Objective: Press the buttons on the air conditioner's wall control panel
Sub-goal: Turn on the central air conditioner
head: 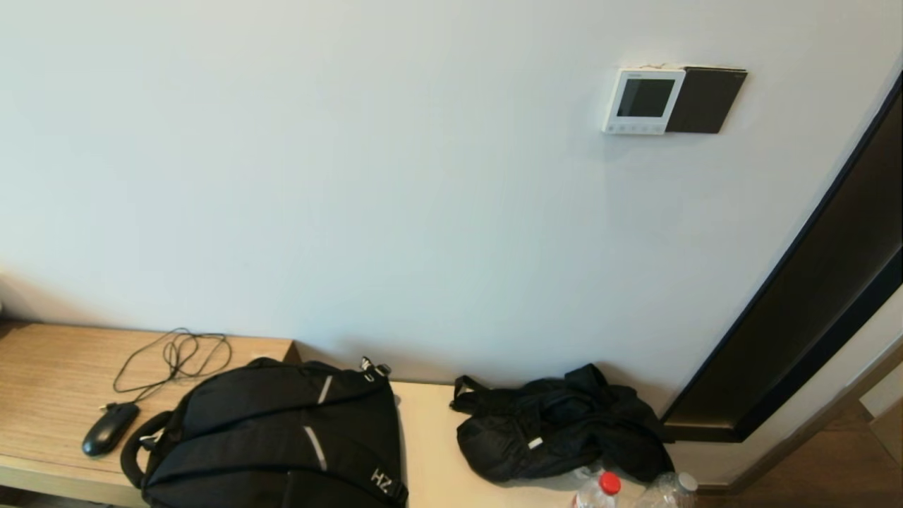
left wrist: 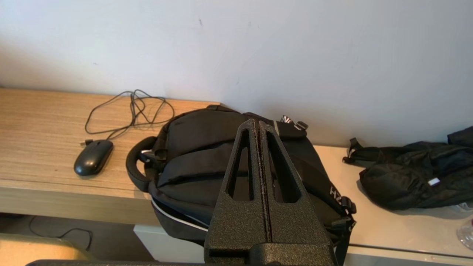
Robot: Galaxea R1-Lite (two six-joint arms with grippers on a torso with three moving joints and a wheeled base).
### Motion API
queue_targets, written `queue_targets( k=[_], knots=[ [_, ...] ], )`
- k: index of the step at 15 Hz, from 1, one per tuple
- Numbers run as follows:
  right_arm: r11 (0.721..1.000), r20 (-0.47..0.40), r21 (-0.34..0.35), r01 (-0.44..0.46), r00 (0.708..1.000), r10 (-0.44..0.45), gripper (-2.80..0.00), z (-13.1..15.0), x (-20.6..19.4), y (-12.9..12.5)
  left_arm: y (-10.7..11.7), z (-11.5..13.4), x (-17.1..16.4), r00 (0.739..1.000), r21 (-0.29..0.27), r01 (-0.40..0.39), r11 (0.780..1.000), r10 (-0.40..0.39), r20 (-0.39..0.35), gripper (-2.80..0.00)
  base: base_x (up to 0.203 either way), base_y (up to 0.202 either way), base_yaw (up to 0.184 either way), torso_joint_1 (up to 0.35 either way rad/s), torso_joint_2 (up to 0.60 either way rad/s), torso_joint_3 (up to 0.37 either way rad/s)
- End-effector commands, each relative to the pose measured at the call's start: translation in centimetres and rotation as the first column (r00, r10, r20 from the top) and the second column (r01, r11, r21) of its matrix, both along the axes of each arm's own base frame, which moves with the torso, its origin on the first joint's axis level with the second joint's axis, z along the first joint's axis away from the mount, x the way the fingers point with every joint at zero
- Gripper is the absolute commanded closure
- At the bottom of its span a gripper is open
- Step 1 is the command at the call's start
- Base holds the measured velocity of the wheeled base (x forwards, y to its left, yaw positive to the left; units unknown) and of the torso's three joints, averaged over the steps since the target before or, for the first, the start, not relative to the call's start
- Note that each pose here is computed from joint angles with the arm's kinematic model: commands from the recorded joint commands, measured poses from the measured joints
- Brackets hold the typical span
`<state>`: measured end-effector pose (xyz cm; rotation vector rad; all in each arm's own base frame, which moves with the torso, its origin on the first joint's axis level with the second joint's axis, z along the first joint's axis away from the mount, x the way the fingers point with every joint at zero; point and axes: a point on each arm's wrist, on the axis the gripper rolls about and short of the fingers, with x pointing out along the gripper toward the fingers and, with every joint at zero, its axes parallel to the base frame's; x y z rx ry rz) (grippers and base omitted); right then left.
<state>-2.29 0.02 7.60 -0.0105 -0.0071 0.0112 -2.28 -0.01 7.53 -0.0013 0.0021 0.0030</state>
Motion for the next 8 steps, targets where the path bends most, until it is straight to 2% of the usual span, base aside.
queue_targets(
  k=[1, 8],
  knots=[
    [1.0, 0.001, -0.002, -0.001, 1.0, 0.001, 0.0, 0.0, 0.0, 0.0, 0.0, 0.0, 0.0, 1.0, 0.0, 0.0, 1.0, 0.0, 0.001, 0.0, 0.0, 0.0, 0.0, 0.0, 0.0, 0.0],
    [1.0, 0.004, -0.003, -0.002, 1.0, 0.003, 0.0, 0.0, -0.03, 0.0, 0.0, 0.0, 0.0, 1.0, 0.001, 0.0, 1.0, 0.0, 0.001, 0.0, 0.0, 0.0, 0.0, 0.0, 0.0, 0.0]
  ],
)
